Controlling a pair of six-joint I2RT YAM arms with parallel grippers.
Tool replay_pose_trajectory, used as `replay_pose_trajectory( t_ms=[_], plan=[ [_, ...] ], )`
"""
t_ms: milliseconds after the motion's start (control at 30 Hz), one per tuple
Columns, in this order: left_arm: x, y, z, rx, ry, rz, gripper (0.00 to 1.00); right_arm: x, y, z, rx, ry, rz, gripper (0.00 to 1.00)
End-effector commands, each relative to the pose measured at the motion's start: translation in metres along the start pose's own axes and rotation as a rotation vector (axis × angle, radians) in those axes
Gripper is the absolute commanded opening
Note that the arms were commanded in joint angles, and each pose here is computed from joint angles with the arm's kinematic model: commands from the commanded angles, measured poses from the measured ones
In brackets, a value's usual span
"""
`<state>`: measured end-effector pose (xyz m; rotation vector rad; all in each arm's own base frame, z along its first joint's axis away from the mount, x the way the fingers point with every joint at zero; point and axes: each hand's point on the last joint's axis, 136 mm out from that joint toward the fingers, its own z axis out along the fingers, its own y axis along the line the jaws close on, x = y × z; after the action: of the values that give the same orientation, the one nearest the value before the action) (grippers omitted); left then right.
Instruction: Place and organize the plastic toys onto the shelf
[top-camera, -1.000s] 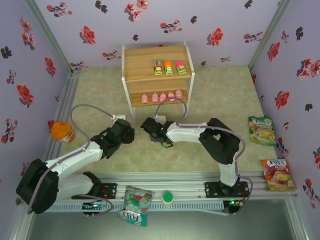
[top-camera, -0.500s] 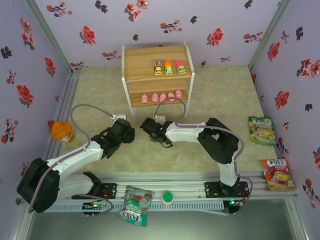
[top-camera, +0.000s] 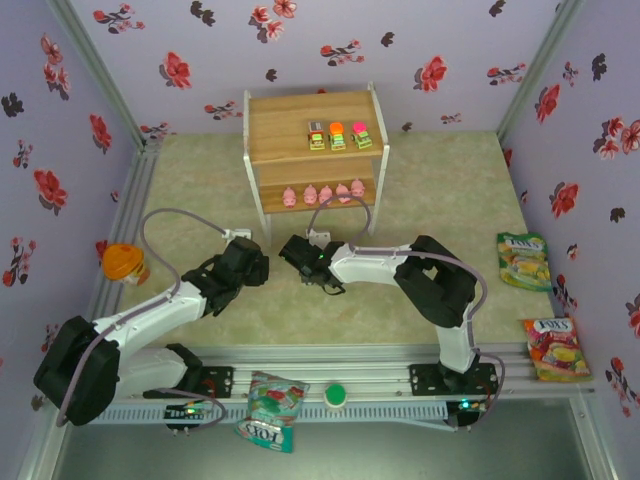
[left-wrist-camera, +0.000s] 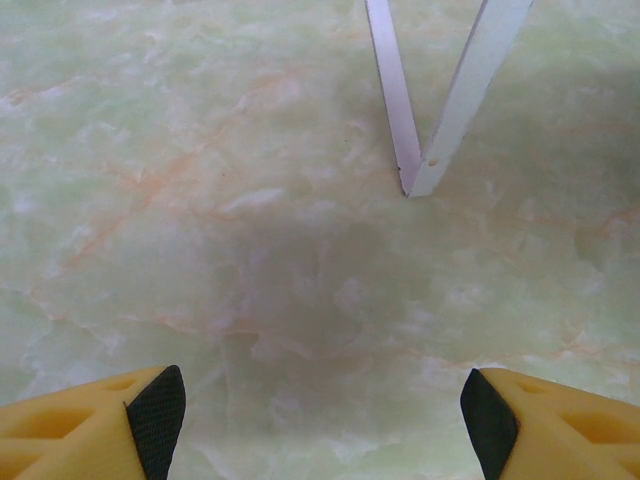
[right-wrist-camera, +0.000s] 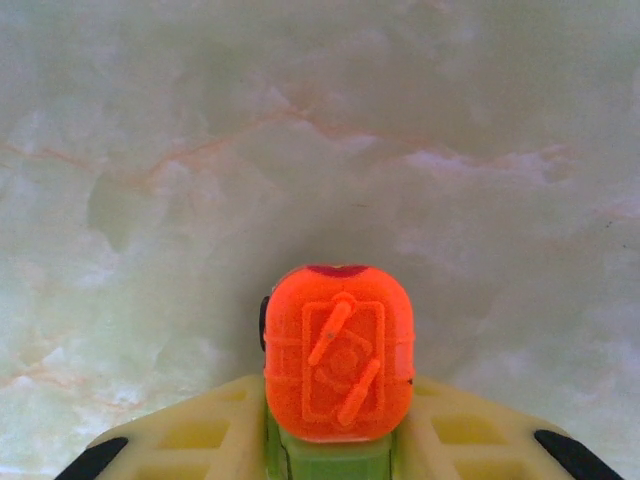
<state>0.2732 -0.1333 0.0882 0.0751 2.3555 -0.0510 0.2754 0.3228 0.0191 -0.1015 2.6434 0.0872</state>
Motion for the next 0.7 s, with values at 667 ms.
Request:
replay_pose_trajectory(
  t_ms=[667],
  plan=[
    [-0.006,-0.026,-0.003,0.161,-0.023,-0.015,0.77,-0.041,-0.004,-0.100,0.015,-0.182,-0.082,0.27]
  ],
)
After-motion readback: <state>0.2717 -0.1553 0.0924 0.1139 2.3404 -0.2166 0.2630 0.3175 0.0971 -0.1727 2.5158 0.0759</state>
